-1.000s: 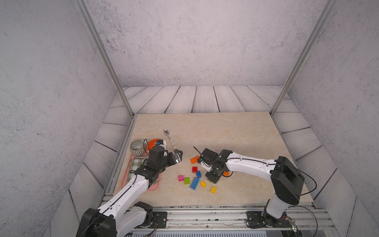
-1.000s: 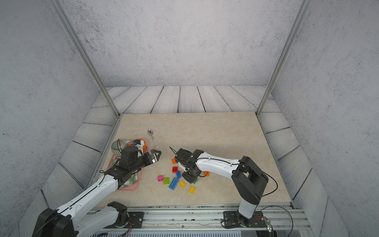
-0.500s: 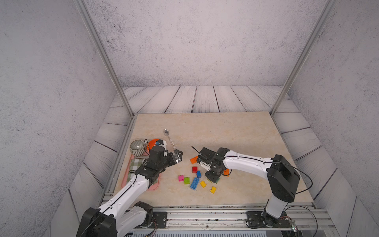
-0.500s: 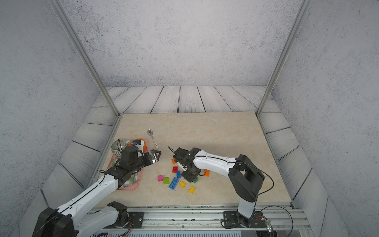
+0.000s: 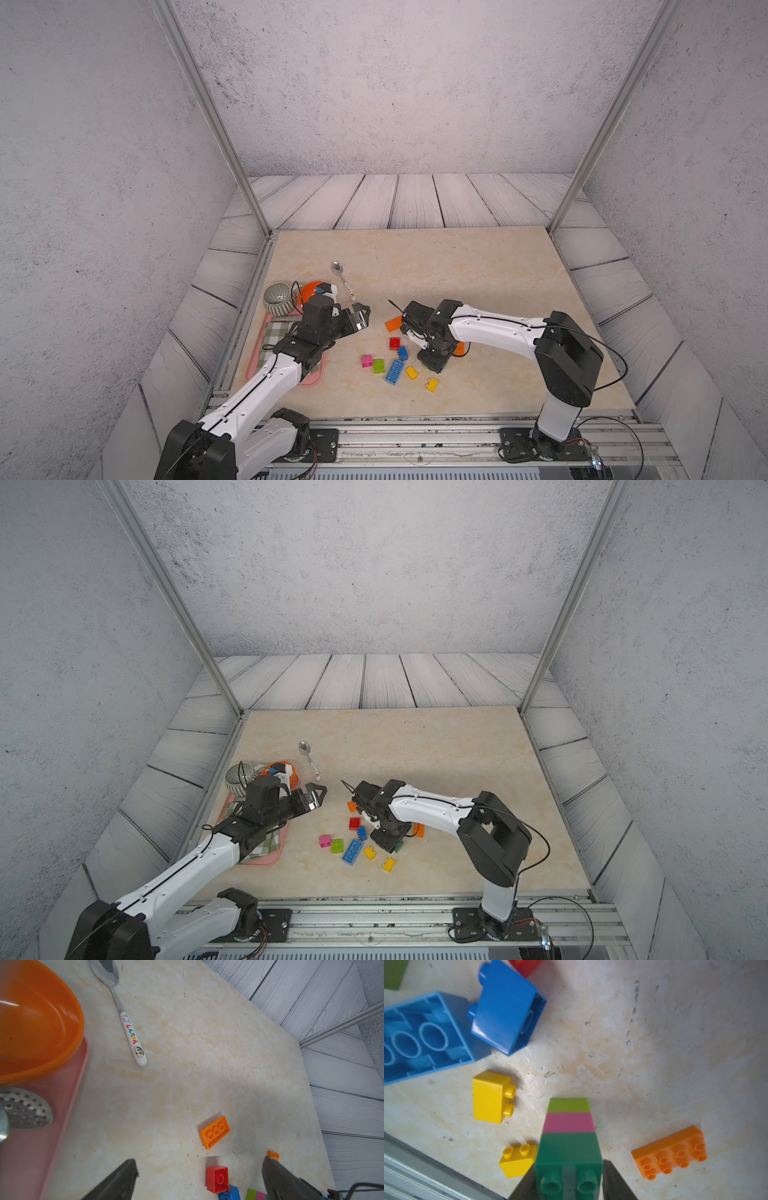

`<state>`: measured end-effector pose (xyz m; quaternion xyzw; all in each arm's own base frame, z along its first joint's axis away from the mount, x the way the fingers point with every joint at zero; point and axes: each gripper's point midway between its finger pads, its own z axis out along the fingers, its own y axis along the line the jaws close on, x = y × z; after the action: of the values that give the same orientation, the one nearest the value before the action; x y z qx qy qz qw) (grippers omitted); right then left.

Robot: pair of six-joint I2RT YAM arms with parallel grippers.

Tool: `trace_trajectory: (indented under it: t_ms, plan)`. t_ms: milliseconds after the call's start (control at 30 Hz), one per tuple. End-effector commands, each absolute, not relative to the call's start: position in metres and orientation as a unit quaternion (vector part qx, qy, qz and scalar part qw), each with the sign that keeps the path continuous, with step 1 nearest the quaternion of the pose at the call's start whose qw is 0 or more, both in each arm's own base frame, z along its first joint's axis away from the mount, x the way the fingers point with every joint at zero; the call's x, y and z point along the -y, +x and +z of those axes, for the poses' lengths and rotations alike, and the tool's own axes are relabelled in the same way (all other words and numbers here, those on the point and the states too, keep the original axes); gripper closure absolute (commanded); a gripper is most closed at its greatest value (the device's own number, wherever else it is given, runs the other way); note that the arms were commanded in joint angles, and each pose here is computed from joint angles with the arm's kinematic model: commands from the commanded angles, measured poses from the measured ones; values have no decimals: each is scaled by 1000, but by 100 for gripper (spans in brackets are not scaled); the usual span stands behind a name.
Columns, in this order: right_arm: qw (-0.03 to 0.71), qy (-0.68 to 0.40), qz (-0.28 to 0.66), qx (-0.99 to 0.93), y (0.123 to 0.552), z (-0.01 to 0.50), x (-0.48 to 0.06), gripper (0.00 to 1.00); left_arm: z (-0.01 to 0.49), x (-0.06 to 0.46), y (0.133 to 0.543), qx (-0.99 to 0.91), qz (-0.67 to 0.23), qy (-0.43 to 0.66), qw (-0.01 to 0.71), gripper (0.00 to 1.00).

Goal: Assemble the letter p with lego
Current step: Assemble the lego brick with the lego brick, then adjust the lego brick at the center of the board.

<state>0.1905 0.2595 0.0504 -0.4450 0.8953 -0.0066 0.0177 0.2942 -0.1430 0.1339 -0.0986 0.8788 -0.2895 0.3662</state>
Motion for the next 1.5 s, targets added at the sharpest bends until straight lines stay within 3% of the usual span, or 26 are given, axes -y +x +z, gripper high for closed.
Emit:
trace_trajectory:
  t_ms: [0, 267, 567, 967, 1233, 1467]
  plan:
    - [33, -442, 6, -897, 192, 63, -264, 43, 130, 138, 294, -884, -274, -95, 367, 2]
    - [93, -422, 60, -900, 197, 93, -276, 18, 125, 137, 280, -909, -258, -112, 307, 3]
    - [151, -346, 153, -913, 212, 128, -275, 2, 87, 130, 226, -974, -126, -67, 177, 4]
    - [183, -254, 176, -933, 225, 138, -241, 1, 50, 159, 208, -996, -60, -3, 70, 8]
    - [190, -237, 189, -934, 225, 139, -228, 1, 36, 161, 210, -999, -14, 3, 46, 21]
    - [187, -237, 210, -930, 226, 141, -231, 1, 27, 160, 205, -999, -3, -4, 37, 38]
